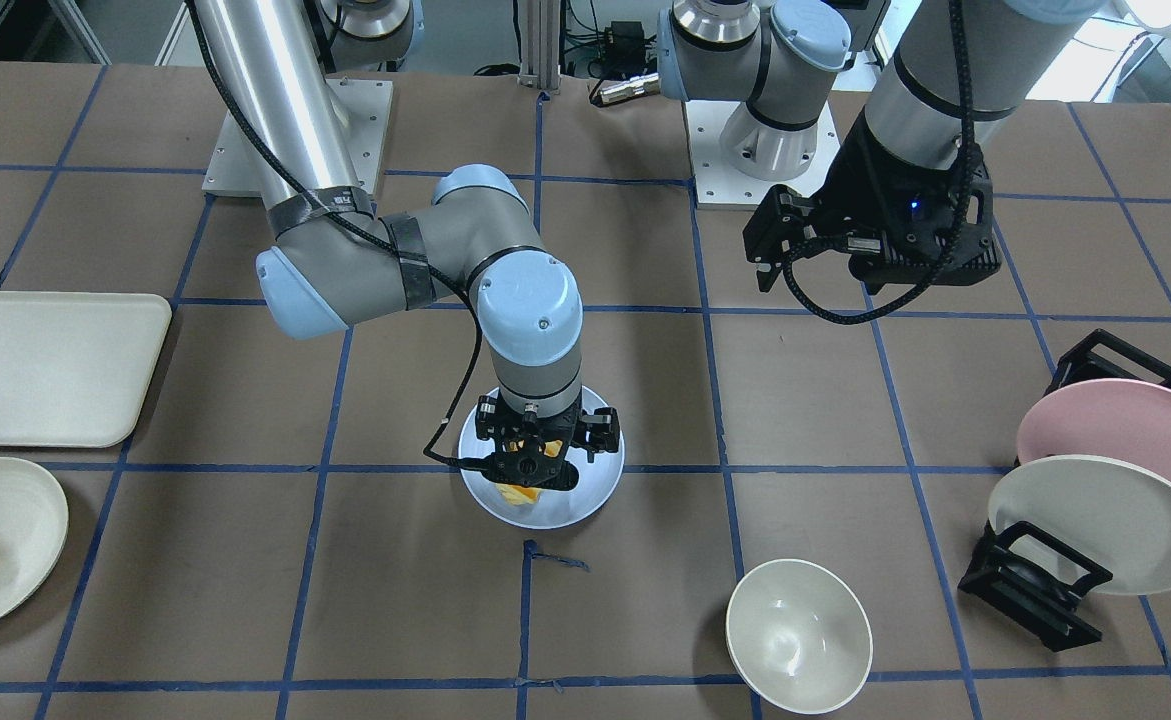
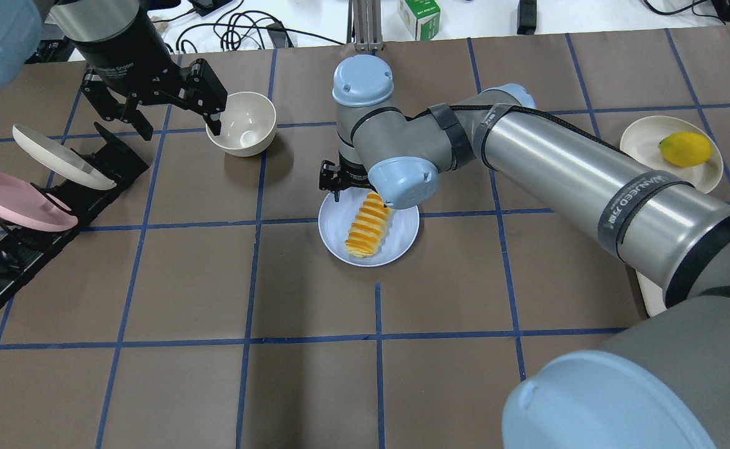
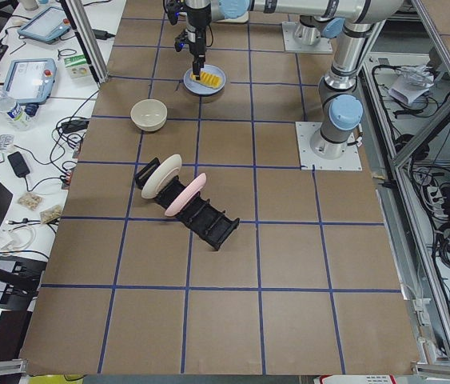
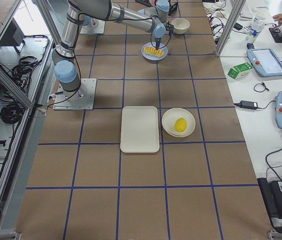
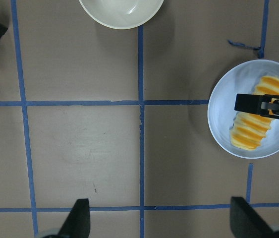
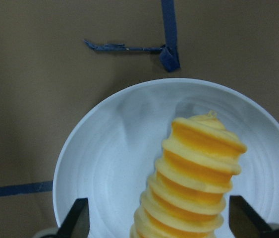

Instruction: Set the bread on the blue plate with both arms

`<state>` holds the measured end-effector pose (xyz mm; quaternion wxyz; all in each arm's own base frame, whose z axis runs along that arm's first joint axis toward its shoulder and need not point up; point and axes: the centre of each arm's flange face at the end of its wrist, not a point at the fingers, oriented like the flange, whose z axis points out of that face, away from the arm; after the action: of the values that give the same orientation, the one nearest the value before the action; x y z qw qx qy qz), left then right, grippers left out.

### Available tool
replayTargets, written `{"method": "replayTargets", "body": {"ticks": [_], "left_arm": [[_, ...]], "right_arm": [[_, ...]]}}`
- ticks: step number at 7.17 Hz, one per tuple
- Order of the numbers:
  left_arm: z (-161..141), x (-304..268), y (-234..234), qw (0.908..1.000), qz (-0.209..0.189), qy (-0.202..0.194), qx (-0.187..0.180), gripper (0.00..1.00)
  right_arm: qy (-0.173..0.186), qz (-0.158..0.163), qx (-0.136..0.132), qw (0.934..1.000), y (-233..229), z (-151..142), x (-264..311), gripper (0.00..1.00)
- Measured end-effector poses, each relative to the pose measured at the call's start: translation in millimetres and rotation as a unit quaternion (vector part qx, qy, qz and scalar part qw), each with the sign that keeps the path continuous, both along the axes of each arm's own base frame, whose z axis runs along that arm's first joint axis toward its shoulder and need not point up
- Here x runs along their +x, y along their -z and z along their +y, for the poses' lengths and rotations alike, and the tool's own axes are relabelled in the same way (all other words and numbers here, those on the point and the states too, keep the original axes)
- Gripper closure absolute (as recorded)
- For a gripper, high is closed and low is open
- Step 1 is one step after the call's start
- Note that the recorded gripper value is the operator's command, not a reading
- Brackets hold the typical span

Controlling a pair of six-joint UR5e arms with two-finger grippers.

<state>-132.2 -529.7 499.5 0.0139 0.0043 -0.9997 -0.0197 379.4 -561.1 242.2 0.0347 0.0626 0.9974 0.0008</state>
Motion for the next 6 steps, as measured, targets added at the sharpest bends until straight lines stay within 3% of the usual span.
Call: {"method": "replayTargets", "body": {"ticks": [1, 3, 6], "left_arm": [[0.0, 0.0, 0.1, 1.0000, 0.000, 0.000, 0.000, 0.00], [-0.1, 0.1, 0.0, 1.0000, 0.000, 0.000, -0.001, 0.00], [-0.3, 0.6, -0.4, 1.0000, -0.001, 0.000, -0.002, 0.00]], "right_arm": [[-0.006, 0.003, -0.006, 1.0000, -25.4, 1.0, -13.6, 0.00], [0.008, 0.016, 0.015, 0.9997, -88.9, 5.0, -71.3, 0.00], [-0.019, 0.030, 0.034, 0.9988, -192.6, 37.7, -182.5, 0.00]]}}
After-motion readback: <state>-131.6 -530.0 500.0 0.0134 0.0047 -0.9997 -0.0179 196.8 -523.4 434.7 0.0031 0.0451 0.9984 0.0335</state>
